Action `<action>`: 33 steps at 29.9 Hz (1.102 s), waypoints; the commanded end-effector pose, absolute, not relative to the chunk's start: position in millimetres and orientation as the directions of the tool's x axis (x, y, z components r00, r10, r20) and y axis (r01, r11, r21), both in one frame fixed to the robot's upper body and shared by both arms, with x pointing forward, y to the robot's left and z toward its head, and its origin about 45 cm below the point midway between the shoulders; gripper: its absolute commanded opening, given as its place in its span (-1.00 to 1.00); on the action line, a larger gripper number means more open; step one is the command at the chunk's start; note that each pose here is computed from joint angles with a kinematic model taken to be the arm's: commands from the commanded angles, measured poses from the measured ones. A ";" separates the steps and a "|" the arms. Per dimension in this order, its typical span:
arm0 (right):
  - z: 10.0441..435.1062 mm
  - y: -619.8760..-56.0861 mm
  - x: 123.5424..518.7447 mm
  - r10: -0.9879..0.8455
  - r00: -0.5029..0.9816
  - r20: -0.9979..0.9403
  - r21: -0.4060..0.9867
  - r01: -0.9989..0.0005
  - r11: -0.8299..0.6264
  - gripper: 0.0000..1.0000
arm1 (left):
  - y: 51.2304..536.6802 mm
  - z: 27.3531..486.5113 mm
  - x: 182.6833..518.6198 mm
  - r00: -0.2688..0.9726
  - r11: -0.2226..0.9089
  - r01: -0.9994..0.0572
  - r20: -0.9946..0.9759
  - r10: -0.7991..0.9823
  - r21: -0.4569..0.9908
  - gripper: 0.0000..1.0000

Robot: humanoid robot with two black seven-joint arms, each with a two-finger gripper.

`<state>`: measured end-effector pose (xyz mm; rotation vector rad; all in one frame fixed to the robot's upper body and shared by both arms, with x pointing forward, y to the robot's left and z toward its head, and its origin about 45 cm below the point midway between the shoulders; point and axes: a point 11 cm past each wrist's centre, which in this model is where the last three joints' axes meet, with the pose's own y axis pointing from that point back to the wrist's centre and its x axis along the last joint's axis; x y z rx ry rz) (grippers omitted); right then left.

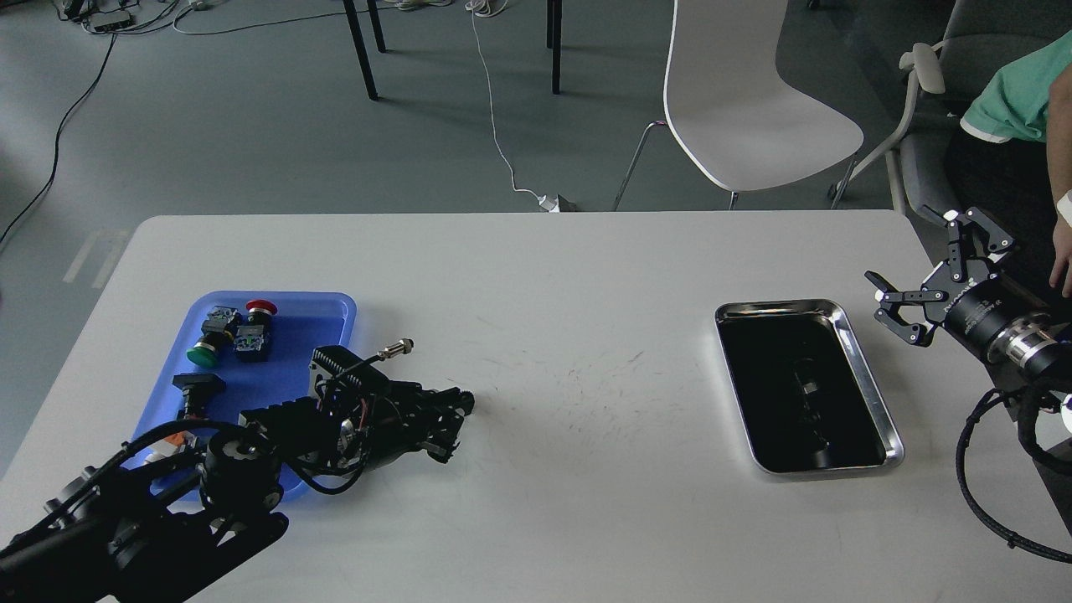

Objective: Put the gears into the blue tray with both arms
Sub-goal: 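Carry the black part with the left gripper over the blue tray, then lower and release the black part into the blue tray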

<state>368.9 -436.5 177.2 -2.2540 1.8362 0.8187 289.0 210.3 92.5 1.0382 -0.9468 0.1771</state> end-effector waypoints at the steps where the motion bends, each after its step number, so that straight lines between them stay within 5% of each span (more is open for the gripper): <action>1: 179.1 -435.9 370.5 -0.871 0.121 -0.476 0.234 -0.937 -0.258 0.96 | 221.5 112.8 297.3 0.561 0.533 -0.577 0.774 -0.292 0.619 -0.95; 18: 185.1 -431.5 375.3 -0.870 0.140 -0.473 0.220 -0.937 -0.271 0.96 | 335.4 201.7 317.0 0.356 0.398 -0.765 0.848 -0.393 0.506 -0.94; 33: 185.4 -431.4 375.9 -0.870 0.141 -0.472 0.221 -0.937 -0.272 0.96 | 375.9 146.1 281.4 0.465 0.325 -0.752 0.811 -0.354 0.573 -0.94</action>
